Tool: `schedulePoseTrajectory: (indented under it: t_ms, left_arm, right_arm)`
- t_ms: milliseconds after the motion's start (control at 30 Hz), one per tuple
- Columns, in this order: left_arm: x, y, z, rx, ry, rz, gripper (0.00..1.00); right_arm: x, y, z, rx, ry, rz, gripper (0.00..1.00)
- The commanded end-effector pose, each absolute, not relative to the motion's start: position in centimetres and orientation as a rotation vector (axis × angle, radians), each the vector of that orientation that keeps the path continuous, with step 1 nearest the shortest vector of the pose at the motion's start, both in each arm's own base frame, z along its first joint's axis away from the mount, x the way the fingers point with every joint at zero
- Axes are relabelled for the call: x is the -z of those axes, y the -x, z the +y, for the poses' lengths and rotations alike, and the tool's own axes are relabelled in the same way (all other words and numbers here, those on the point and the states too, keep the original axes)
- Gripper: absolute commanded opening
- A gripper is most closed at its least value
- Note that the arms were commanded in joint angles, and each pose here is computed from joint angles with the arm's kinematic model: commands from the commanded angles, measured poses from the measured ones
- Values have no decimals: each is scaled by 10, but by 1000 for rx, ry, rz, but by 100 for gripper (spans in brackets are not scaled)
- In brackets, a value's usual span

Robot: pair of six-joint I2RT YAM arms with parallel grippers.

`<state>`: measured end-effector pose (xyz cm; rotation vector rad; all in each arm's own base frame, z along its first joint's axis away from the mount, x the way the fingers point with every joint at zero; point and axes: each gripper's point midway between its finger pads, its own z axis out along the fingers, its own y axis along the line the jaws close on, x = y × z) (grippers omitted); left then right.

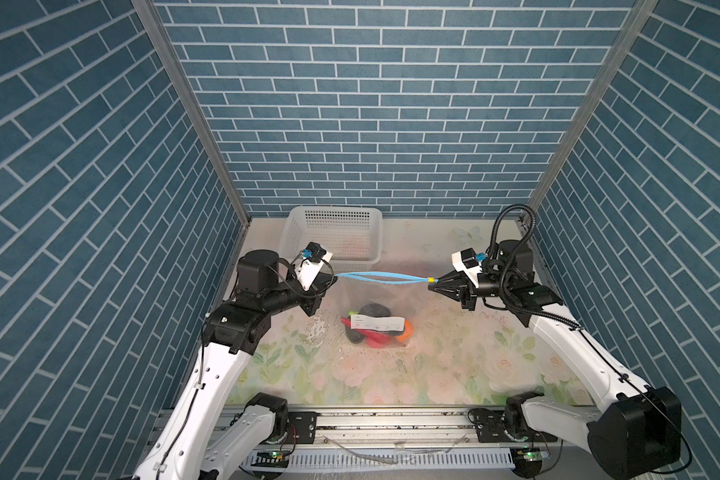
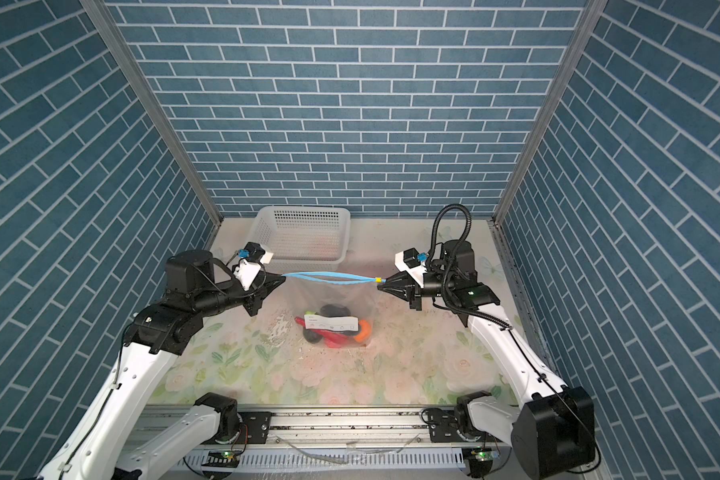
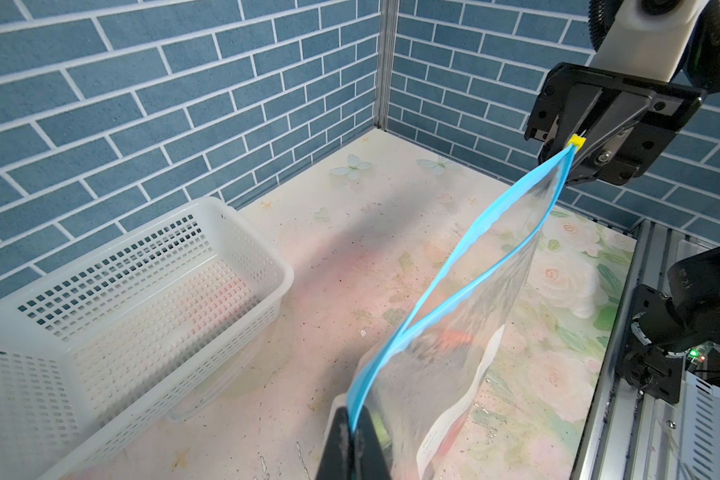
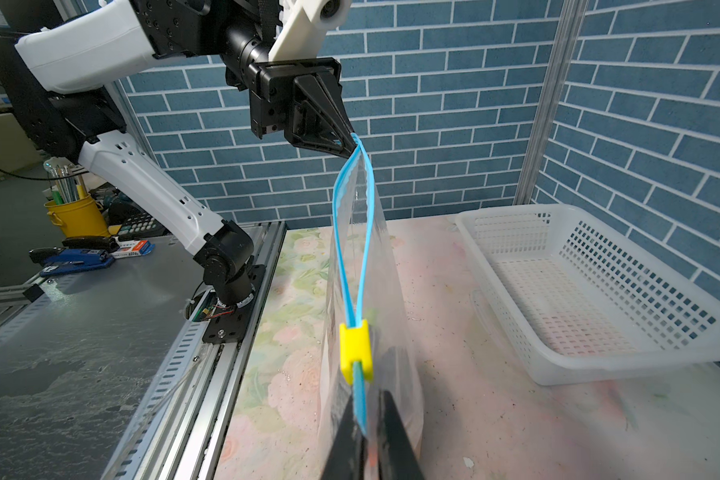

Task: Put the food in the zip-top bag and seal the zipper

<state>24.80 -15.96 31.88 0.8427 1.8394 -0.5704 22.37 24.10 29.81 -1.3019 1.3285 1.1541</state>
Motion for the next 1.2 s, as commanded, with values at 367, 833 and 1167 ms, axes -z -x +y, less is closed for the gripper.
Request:
schedulePoseTrajectory:
  t_ms: [367,833,1167]
  left_arm:
    - [-322,-247,-159,568,-844,1822,0]
    - [-319,-247,-158,563,-846,1827,0]
    - [-317,-248,-158,562,-845,1831,0]
  right_arm:
    - [-305,-214,240,-1193,1322,1275,11]
    - [-311,-212,240,-1199,1321,1264,14]
    - [-315,-212,240,-1211,1317,1260,18]
